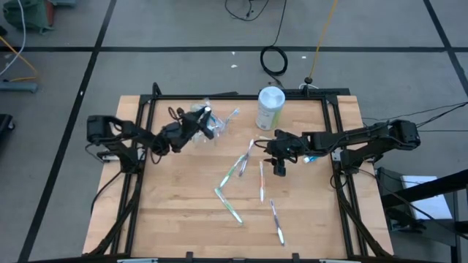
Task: Pick & Place toothbrushing station
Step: Put the mouthwash into the transparent organizer
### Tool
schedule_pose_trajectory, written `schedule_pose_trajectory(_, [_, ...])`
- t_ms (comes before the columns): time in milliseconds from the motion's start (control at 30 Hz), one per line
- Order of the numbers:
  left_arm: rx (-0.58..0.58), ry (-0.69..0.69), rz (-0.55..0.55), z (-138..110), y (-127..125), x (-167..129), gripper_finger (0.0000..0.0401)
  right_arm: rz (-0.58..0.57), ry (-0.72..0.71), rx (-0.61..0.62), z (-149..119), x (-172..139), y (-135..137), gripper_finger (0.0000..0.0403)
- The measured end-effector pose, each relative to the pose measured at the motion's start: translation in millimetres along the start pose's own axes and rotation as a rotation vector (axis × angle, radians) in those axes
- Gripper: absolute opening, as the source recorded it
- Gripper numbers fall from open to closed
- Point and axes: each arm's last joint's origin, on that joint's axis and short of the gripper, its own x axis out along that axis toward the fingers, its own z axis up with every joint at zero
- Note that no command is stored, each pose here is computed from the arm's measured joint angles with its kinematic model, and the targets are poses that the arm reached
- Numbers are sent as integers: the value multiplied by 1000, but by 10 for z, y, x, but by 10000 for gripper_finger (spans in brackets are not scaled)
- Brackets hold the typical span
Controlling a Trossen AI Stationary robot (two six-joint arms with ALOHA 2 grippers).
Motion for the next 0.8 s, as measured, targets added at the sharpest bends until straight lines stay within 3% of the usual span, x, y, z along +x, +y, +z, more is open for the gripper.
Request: schedule_pose_trajectory(800, [5, 109, -61, -197, -17, 21, 104, 3, 0, 0, 0, 0, 1, 171])
